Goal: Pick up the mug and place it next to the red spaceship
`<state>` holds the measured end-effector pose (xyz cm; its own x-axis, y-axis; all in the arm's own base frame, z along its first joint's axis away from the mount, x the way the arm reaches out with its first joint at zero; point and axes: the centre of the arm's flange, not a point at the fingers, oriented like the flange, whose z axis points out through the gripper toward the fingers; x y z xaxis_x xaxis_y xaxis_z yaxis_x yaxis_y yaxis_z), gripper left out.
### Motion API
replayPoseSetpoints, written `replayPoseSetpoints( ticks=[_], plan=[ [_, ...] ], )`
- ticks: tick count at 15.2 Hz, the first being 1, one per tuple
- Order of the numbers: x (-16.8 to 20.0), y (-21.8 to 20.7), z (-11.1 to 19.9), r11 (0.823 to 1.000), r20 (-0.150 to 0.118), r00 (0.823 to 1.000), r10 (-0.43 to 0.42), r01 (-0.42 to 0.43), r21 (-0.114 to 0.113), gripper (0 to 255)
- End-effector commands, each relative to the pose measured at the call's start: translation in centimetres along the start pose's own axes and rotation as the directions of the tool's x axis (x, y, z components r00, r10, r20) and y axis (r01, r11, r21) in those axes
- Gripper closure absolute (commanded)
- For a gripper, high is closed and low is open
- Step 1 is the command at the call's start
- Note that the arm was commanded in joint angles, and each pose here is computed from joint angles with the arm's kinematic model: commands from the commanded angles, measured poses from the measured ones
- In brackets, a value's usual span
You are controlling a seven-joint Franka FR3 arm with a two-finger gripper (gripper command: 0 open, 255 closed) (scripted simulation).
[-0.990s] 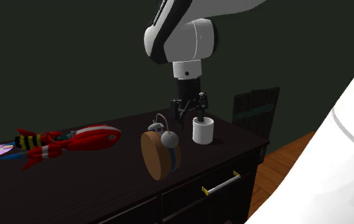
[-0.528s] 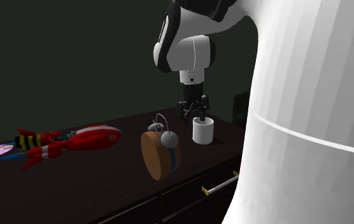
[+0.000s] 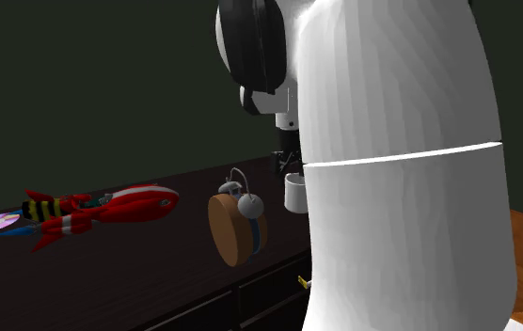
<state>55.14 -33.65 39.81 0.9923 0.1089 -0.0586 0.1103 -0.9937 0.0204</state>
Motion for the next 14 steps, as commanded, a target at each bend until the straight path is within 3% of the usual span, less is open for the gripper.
replayPoseSetpoints(
  ticks=[1, 8, 14],
  plan=[
    [1.6, 1.5, 0.9, 1.000, -0.007, 1.000, -0.001, 0.001, 0.002, 0],
    [1.6, 1.5, 4.6, 1.000, -0.007, 1.000, -0.001, 0.001, 0.002, 0],
    [1.6, 1.5, 4.9, 1.000, -0.007, 1.000, -0.001, 0.001, 0.002, 0]
  ],
)
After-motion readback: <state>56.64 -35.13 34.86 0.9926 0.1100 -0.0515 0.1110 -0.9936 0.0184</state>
